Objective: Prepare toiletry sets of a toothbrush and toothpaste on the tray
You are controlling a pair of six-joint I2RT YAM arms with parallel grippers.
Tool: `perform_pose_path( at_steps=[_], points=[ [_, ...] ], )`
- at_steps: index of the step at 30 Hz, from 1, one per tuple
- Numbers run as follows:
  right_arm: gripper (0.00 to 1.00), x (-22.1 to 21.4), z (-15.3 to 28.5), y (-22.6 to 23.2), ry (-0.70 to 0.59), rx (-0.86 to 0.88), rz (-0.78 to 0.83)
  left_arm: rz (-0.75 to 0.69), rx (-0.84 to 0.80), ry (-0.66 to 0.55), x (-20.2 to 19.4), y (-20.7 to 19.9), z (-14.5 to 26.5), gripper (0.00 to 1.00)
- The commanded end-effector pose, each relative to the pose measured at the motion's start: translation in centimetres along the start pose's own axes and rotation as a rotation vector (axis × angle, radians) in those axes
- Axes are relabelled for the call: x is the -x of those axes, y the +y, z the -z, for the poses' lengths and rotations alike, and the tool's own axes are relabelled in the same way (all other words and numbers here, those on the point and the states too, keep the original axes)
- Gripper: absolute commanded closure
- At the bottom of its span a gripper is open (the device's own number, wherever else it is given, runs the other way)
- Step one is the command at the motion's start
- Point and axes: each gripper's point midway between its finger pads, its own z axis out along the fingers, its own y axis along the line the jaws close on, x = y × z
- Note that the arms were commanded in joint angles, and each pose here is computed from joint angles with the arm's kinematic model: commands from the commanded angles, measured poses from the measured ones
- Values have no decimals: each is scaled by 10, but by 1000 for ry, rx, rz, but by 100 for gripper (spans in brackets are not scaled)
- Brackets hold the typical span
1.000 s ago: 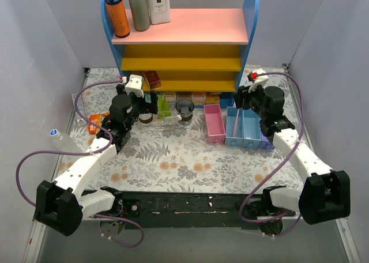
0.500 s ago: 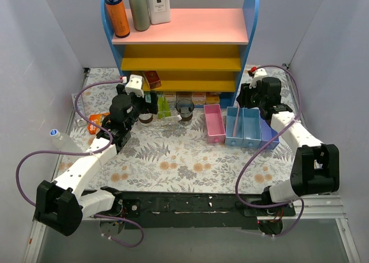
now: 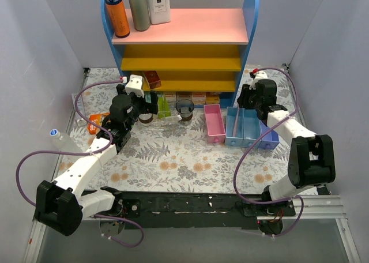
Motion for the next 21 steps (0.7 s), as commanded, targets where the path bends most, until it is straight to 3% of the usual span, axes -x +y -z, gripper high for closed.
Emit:
perform_pose_path(
  at_steps=[1,21],
  points=[
    [55,19,-4,-4,-84,-38,-27,-7,3,-39,11,0,4,2],
    [57,-5,-28,2,-41,-117,-14,-8,-3,-33,9,-1,3,2]
  ],
)
